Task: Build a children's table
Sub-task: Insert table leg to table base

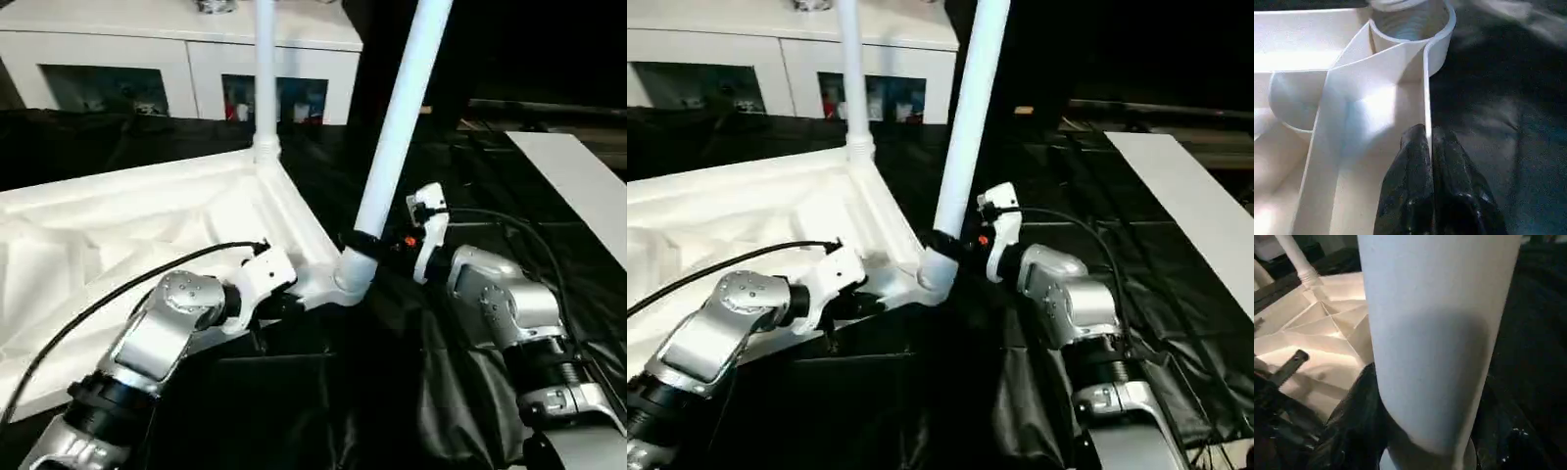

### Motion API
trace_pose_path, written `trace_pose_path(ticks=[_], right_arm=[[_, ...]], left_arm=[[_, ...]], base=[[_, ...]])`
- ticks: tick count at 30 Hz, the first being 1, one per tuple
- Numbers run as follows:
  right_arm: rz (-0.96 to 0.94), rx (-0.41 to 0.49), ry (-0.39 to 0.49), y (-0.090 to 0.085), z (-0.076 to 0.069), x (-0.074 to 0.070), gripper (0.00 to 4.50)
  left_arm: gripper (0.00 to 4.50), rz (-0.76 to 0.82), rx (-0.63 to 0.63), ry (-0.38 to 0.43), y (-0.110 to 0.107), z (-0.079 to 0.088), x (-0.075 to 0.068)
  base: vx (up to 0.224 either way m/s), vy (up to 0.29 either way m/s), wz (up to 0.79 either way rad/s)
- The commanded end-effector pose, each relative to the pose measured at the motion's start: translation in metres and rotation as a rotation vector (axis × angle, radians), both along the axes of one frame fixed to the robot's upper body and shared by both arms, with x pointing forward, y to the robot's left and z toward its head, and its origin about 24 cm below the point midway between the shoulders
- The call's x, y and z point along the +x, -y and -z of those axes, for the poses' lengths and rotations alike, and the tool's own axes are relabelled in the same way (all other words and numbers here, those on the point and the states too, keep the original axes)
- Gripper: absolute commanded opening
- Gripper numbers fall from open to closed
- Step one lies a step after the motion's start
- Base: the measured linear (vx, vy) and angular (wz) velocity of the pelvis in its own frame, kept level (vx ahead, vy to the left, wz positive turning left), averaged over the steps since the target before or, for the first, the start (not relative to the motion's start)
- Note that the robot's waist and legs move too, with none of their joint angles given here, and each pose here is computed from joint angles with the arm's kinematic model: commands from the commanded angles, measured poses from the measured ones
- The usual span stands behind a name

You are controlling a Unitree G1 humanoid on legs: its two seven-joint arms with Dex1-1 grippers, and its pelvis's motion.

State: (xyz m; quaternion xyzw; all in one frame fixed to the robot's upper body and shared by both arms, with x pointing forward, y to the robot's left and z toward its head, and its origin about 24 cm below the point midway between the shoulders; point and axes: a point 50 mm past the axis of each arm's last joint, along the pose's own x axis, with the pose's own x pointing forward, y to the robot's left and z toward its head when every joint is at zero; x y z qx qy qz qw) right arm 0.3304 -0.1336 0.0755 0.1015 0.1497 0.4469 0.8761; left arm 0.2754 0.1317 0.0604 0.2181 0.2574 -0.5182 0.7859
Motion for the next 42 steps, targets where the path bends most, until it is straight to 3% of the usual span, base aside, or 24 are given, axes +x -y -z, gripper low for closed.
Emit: trace_pose_path(ticks=[1,7,11,19,24,32,35,42], right_arm=[[-0.031,-0.033,-0.012,0.003,-0.004,0.003,1.89],[-0.069,-0.071,-0.091,0.009,0.005,0.0,1.89],[-0.075,-0.014,-0.119,0.009,0.002,0.001,1.89],[-0.094,0.004,-0.142,0.006,0.004,0.0,1.89],[-0.076,-0.014,-0.141,0.004,0.013,0.0,1.89],[-0.047,0.046,-0.147,0.005,0.025,-0.007,1.89],[-0.004,0.105,-0.145,0.007,0.034,-0.016,1.89],[0.081,0.129,-0.079,0.01,0.047,-0.028,1.89]], left_arm=[[0.0,0.05,0.042,-0.111,0.003,0.019,-0.013],[0.0,0.03,0.052,-0.094,0.001,0.018,-0.01],[0.0,0.02,0.058,-0.08,0.002,0.017,-0.008],[0.0,0.033,0.049,-0.067,0.006,0.015,-0.007],[0.0,0.045,0.05,-0.064,0.007,0.014,-0.006],[0.0,0.052,0.055,-0.056,0.007,0.011,-0.004],[0.0,0.049,0.056,-0.056,0.005,0.011,-0.004],[0.0,0.046,0.057,-0.054,0.004,0.011,-0.003]], base=[[0.0,0.0,0.0],[0.0,0.0,0.0],[0.0,0.0,0.0],[0.0,0.0,0.0],[0.0,0.0,0.0],[0.0,0.0,0.0],[0.0,0.0,0.0],[0.0,0.0,0.0]])
